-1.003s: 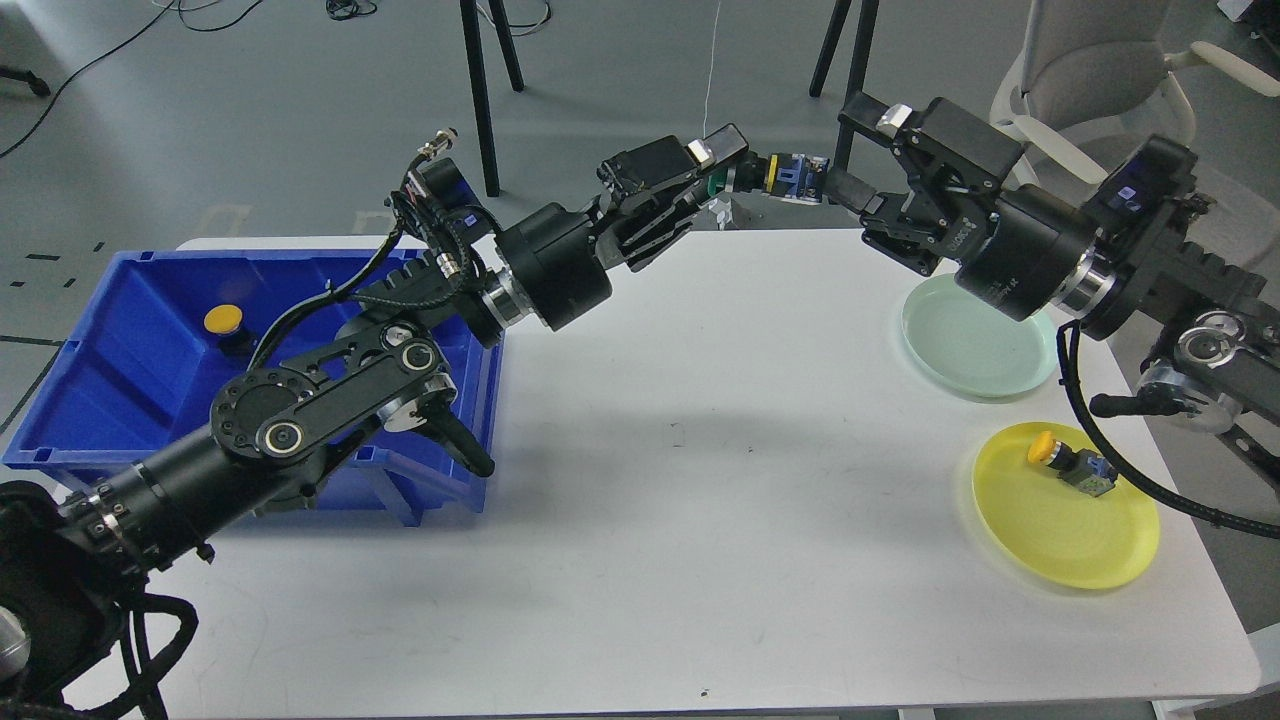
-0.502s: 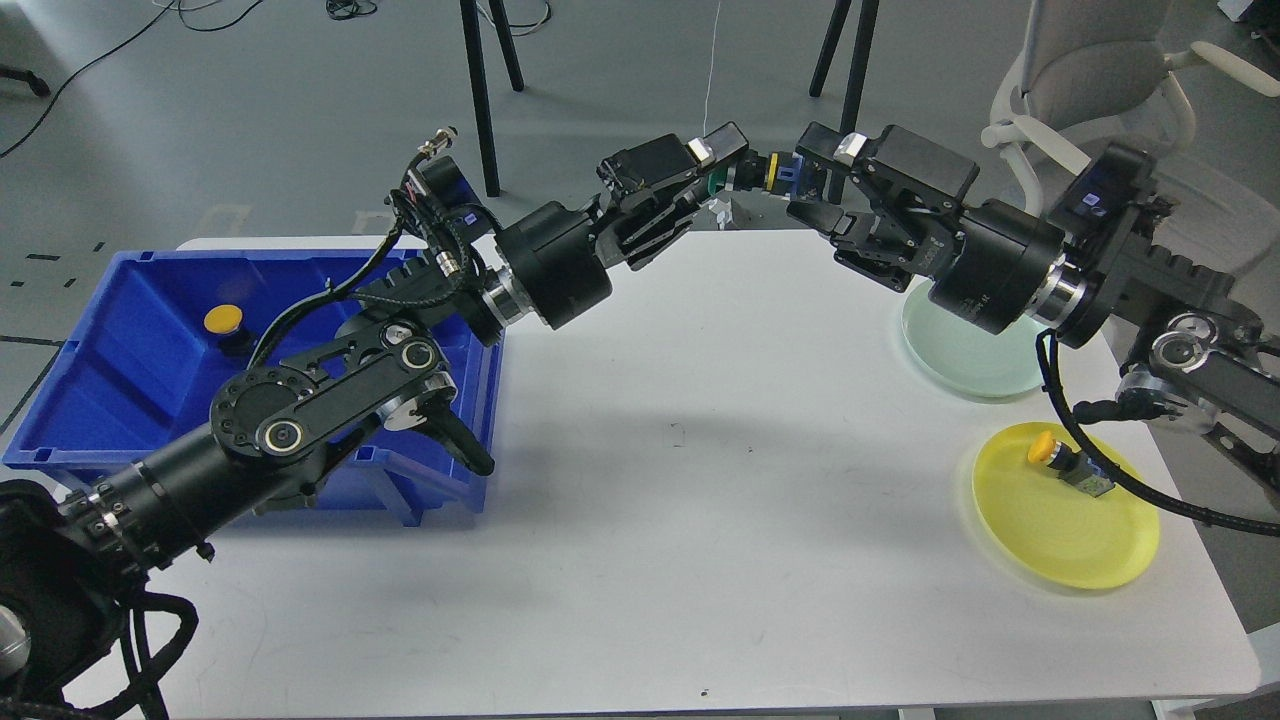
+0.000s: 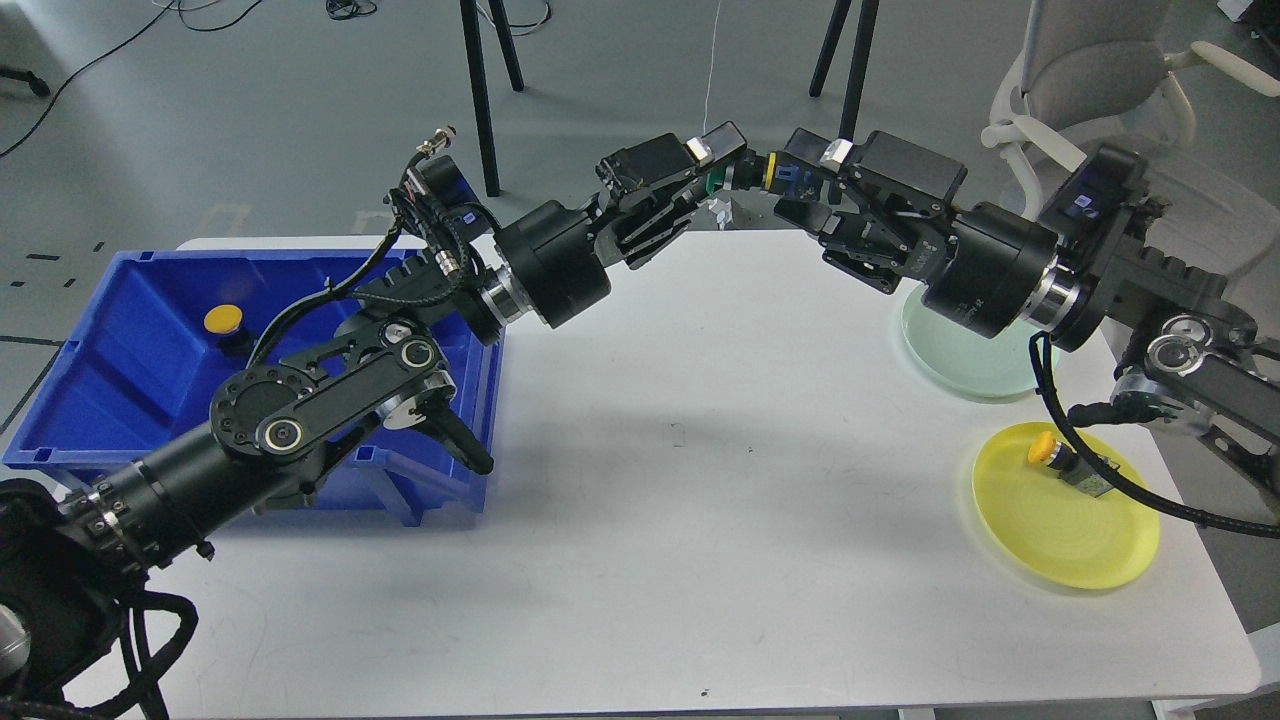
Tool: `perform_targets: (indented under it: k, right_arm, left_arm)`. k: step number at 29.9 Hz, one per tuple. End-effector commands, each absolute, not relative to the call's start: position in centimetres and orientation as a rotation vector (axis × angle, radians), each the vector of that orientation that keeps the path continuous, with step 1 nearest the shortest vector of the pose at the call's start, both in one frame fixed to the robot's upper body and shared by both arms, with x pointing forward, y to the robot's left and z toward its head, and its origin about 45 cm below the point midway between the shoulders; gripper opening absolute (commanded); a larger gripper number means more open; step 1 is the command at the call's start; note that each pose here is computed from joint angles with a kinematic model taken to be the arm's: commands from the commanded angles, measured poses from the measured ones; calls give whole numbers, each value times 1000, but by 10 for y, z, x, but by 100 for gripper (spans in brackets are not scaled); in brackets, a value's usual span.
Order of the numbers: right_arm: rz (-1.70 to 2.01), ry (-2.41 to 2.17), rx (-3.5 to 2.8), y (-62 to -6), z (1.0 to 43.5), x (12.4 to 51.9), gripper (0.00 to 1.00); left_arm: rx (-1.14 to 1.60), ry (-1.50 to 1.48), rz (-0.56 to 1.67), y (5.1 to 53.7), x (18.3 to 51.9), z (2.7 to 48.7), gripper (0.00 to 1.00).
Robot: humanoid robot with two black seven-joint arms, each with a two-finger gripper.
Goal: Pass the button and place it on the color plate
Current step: 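Close the right gripper on the green button and release the left gripper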
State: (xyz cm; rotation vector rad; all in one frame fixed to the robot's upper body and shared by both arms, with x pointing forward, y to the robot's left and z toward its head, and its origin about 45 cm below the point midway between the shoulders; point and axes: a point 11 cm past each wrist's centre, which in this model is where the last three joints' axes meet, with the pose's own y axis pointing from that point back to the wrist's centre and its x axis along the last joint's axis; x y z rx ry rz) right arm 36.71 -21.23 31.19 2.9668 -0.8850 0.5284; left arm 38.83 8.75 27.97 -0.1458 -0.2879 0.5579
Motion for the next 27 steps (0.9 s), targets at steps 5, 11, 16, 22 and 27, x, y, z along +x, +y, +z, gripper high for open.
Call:
perform_targets:
  k: [5,11,16,22,27]
  right_arm:
    - [529,-894,2958,-213,310,368,71]
    - [550,-952,2935,-217,310,371,70]
    - [549,-955,2939,-215,310,371,65]
    - [527,-908,2952,-205,303,367,58]
    - [522,-900,2949,-204,301,366,58]
  left_arm:
    - [-145,-286,553,87,388,279,33]
    - [-146,-285,552,87,388,280,33]
    - [-146,-285,552,87,388,280,33]
    - [-146,-286,554,87,388,280,33]
    - [-145,-286,556,88,388,279,33]
